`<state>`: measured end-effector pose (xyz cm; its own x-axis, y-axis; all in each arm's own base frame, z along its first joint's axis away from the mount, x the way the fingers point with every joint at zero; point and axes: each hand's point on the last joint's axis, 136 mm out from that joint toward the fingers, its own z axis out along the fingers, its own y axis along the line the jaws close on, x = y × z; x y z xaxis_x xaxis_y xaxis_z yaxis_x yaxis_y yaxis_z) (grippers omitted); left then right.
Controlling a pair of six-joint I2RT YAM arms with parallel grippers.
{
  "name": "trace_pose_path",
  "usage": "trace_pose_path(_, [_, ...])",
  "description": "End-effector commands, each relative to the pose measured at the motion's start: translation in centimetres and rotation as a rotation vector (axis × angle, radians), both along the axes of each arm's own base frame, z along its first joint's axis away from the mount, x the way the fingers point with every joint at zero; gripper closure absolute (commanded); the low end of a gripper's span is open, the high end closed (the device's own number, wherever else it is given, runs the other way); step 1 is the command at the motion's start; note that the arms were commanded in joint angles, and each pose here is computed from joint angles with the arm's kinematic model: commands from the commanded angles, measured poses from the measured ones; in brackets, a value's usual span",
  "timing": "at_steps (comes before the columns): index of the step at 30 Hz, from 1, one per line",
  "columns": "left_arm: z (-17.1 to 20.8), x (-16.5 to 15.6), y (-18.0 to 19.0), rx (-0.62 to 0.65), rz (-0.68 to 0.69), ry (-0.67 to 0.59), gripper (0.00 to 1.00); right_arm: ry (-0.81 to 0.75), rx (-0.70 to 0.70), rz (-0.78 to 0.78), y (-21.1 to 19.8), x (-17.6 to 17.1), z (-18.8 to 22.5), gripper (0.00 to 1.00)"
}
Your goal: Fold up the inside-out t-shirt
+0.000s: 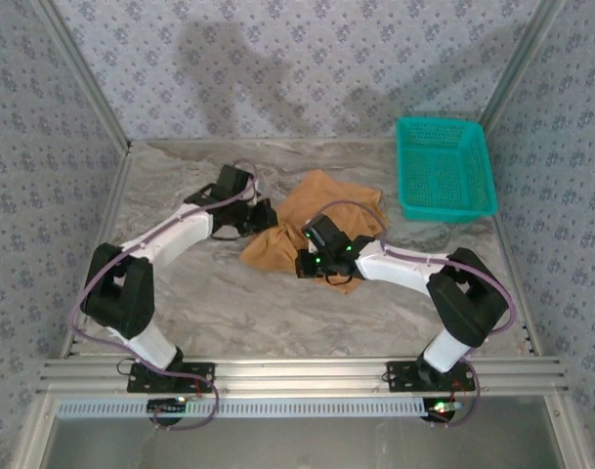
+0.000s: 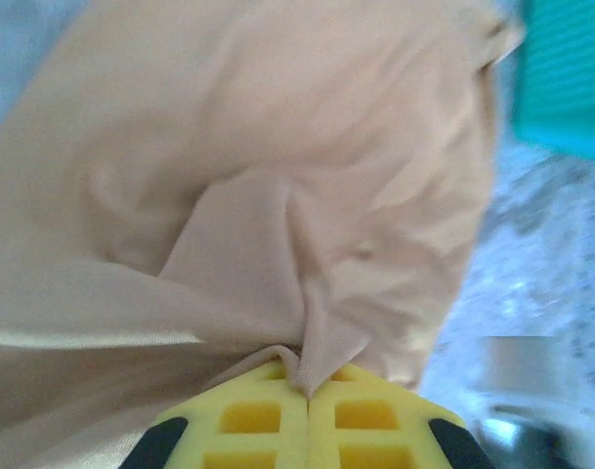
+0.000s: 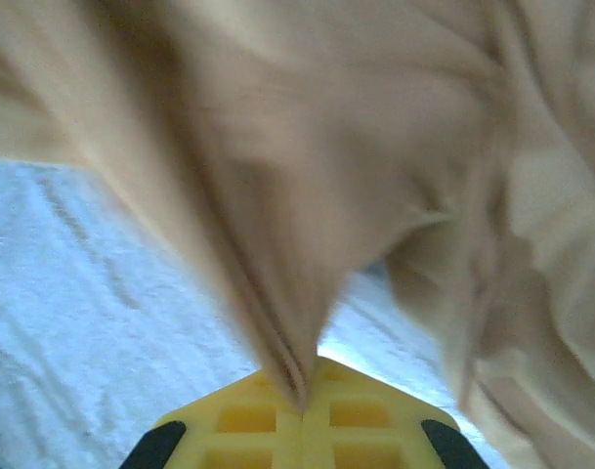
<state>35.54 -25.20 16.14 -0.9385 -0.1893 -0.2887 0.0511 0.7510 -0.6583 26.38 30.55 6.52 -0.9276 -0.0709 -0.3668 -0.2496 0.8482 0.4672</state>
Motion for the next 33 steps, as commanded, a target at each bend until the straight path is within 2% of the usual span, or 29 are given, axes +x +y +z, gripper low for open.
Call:
trace_pose_path(1, [5.3,0.9,0.8,-0.129,0.015,-0.056,1.00,0.038,-0.045,-0.030,-1.3,-0.1,-2.8,1.00])
trace_pose_path(5, [5.3,1.2,0.7,-0.189,0.023,-0.046,1.00,0.053,-0.038,-0.018,-1.0,-0.3,-2.8,1.00])
trace_pose_path(10, [2.6,0.8,0.2,-0.229,0.023,0.009,1.00,-0.015,-0.015,0.004,-0.4,0.3,0.9,1.00])
trace_pose_path(11, [2.2,0.6,0.1,-0.230,0.022,0.016,1.00,-0.025,-0.007,0.005,-0.4,0.4,1.6,0.96])
trace_pose_path(15, [0.7,0.0,-0.1,-0.227,0.015,0.032,1.00,-0.069,0.042,0.006,-0.1,0.7,4.4,0.69])
trace_pose_path(17, [0.2,-0.3,-0.2,-0.226,0.012,0.040,1.00,-0.091,0.073,0.006,0.3,1.1,5.5,0.65])
trace_pose_path(28, [-0.3,-0.4,-0.4,-0.220,0.000,0.050,1.00,-0.160,0.213,0.096,5.7,4.4,7.8,0.63])
trace_pose_path(33, [-0.3,-0.6,-0.4,-0.224,0.001,0.054,1.00,-0.188,0.207,0.093,7.3,6.9,7.3,0.60])
